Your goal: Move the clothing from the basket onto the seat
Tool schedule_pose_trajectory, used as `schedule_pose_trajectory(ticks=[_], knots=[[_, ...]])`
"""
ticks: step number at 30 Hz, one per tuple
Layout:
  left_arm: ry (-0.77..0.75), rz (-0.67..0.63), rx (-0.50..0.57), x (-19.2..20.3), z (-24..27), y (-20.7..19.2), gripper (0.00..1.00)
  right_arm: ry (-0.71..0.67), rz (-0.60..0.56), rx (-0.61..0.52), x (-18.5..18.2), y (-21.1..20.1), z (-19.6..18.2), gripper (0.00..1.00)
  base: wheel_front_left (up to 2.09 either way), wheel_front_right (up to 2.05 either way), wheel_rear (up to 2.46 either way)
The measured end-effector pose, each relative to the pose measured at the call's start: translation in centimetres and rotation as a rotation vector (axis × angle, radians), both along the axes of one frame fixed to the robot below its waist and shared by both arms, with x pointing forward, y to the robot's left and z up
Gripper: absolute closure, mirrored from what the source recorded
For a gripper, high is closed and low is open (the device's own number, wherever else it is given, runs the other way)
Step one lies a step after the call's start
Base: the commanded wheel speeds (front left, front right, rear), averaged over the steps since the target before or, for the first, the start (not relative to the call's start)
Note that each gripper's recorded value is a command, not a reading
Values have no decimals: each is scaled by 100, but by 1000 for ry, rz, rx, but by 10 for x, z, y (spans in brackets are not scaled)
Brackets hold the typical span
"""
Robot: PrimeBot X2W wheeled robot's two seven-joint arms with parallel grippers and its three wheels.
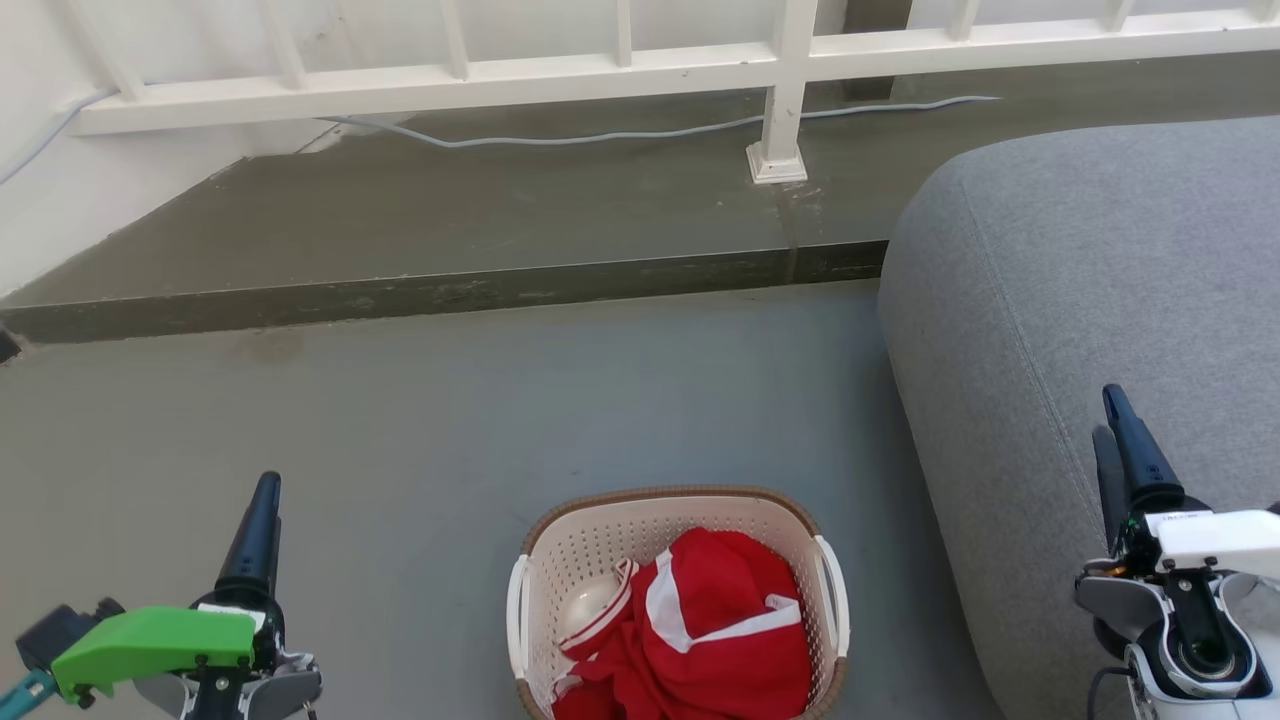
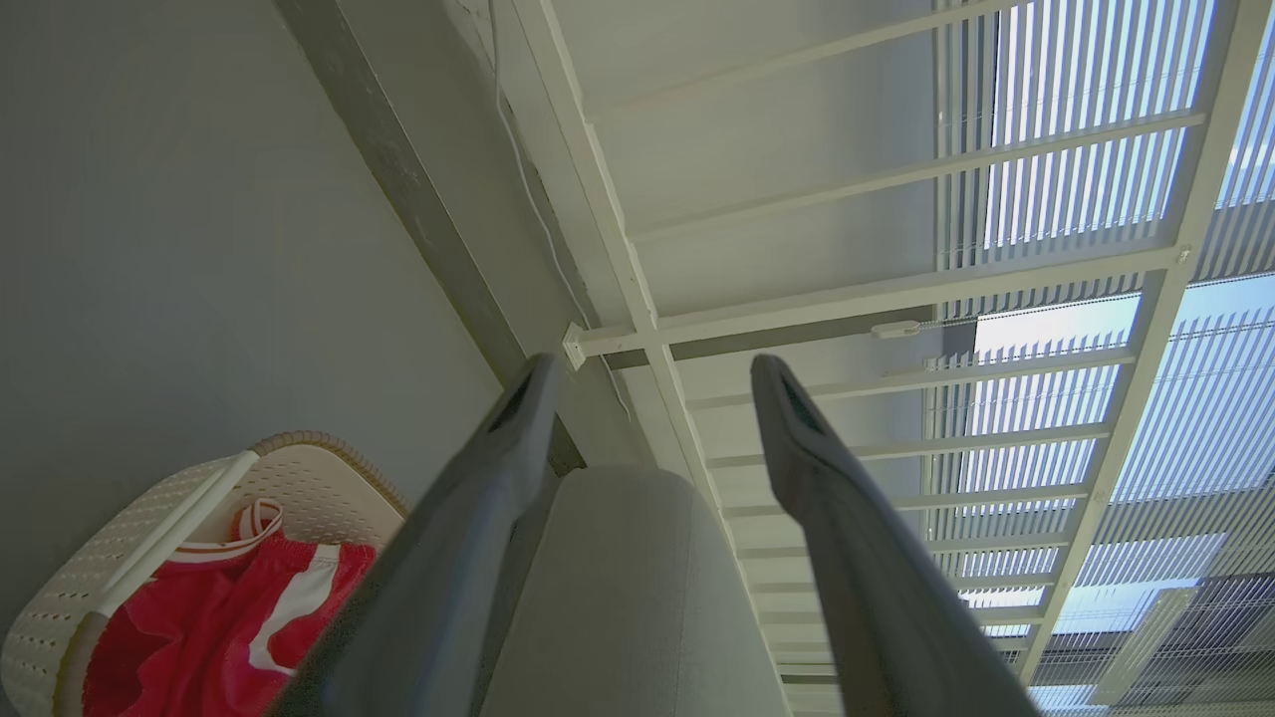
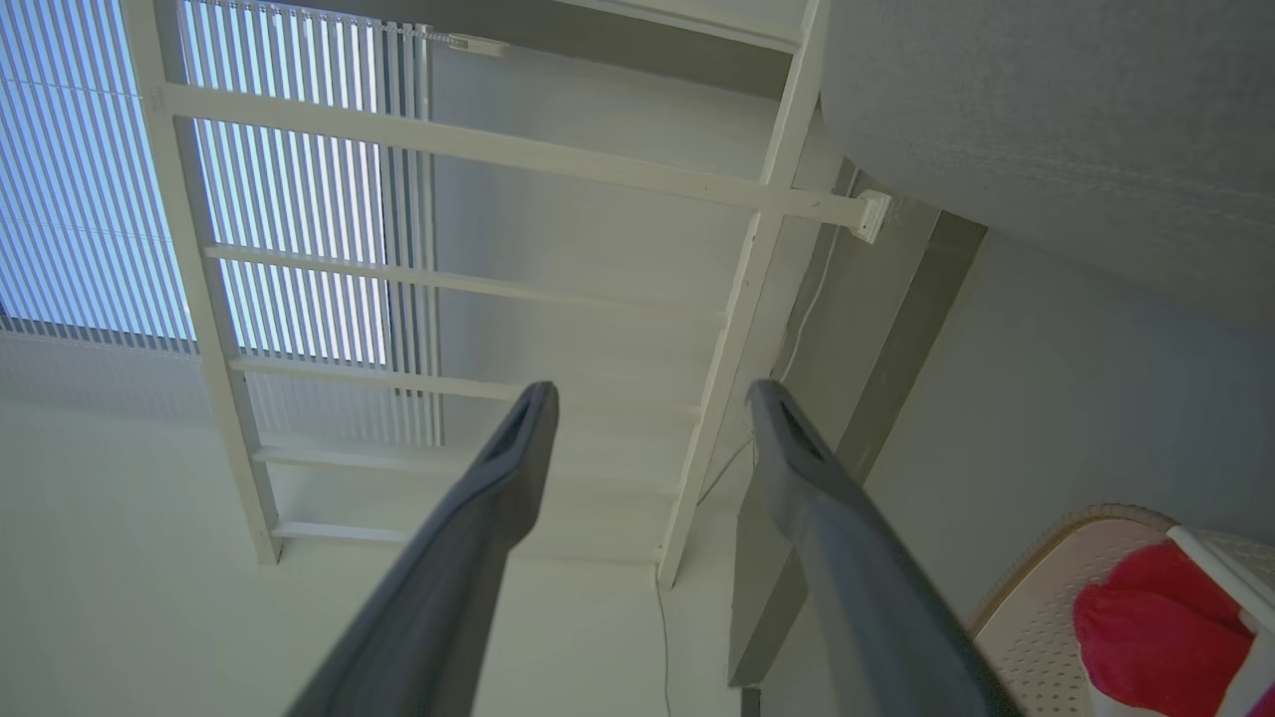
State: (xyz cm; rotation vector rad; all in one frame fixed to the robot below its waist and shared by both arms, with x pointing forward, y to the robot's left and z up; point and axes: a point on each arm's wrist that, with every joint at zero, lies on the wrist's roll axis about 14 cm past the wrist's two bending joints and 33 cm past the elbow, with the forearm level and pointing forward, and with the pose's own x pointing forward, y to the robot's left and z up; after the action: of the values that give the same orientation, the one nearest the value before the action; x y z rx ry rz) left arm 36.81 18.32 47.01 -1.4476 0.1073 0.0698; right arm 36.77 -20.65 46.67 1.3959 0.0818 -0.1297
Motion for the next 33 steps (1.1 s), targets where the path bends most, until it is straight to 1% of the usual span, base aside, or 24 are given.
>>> schedule_pose_trajectory(ticks=[8, 13, 15, 20, 25, 33], knots=[[-45, -36, 169, 7, 14, -2, 0, -13, 52, -185, 5, 3, 7, 0, 0, 0, 0], [-64, -58, 296, 8, 19, -1, 0, -24, 80, -295, 8, 7, 12, 0, 0, 0, 0], [-74, -80, 362, 8, 21, -6, 0, -38, 95, -360, 11, 10, 18, 0, 0, 0, 0], [-125, -86, 454, 13, 37, -10, 0, -46, 108, -460, 13, 13, 23, 0, 0, 0, 0], [-149, -101, 567, 13, 44, -15, 0, -52, 130, -565, 14, 17, 26, 0, 0, 0, 0], [-193, -128, 709, 12, 52, -26, 0, -62, 149, -716, 14, 24, 28, 0, 0, 0, 0]])
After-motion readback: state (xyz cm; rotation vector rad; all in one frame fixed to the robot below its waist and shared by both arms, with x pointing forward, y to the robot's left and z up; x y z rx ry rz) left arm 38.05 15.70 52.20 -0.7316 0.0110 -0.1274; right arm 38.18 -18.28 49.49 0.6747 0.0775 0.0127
